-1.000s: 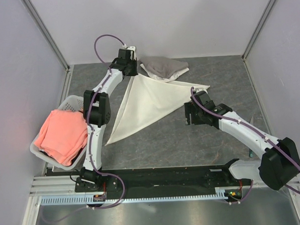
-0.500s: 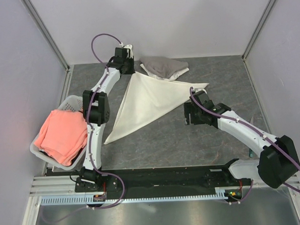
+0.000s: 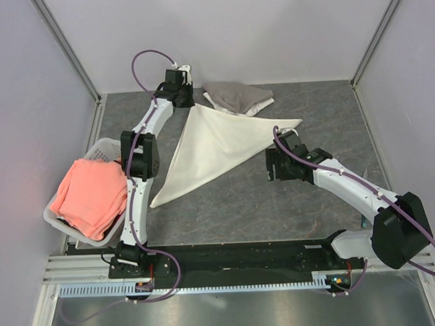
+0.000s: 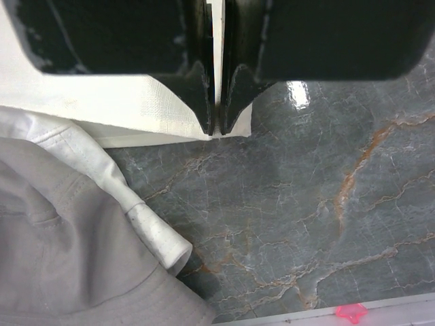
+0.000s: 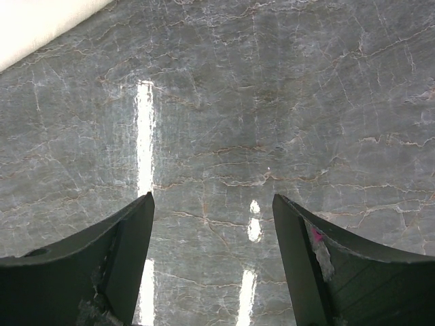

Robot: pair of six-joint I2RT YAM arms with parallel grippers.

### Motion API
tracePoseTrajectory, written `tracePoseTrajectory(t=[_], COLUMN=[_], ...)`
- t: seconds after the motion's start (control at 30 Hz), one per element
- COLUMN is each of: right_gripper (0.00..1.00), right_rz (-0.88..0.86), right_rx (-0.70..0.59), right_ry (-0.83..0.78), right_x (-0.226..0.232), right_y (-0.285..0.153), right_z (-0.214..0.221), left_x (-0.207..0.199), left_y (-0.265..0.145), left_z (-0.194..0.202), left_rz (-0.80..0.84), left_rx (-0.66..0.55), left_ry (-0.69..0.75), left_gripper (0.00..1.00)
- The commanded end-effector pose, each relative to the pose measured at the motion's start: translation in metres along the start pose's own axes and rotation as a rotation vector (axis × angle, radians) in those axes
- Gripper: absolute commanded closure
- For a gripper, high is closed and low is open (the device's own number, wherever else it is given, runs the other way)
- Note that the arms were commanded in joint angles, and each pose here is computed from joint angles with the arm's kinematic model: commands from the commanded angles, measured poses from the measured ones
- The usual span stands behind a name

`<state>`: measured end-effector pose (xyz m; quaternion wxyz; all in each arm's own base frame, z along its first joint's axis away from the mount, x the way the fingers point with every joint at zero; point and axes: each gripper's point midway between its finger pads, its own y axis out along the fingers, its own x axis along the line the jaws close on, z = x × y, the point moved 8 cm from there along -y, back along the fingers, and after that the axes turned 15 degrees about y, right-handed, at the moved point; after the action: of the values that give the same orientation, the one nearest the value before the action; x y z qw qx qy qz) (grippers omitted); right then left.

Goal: Fold the napkin, place the utensils inside, and roll it up
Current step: Fold the napkin

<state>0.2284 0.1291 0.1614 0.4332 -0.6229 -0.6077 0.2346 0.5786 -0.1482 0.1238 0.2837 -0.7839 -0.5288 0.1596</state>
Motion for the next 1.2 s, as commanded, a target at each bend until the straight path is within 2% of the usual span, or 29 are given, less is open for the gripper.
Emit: tracePoseTrajectory(t=[0.0,1.17], right_gripper=[0.21,0.2], right_rz=[-0.039,-0.008], right_rx=[-0.046,-0.03], right_ry=[0.02,0.014], right_x=[0.011,0.012], right_y=[-0.004,0.007], right_z=[-0.014,-0.015], left_x=[0.013,0.021], left_y=[0.0,0.008], left_z=[-0.018,-0.024], left_rz=[-0.024,-0.047], left_rx=[-0.071,-0.12], left_ry=[0.035,0.035], left_gripper=[0.98,0.98])
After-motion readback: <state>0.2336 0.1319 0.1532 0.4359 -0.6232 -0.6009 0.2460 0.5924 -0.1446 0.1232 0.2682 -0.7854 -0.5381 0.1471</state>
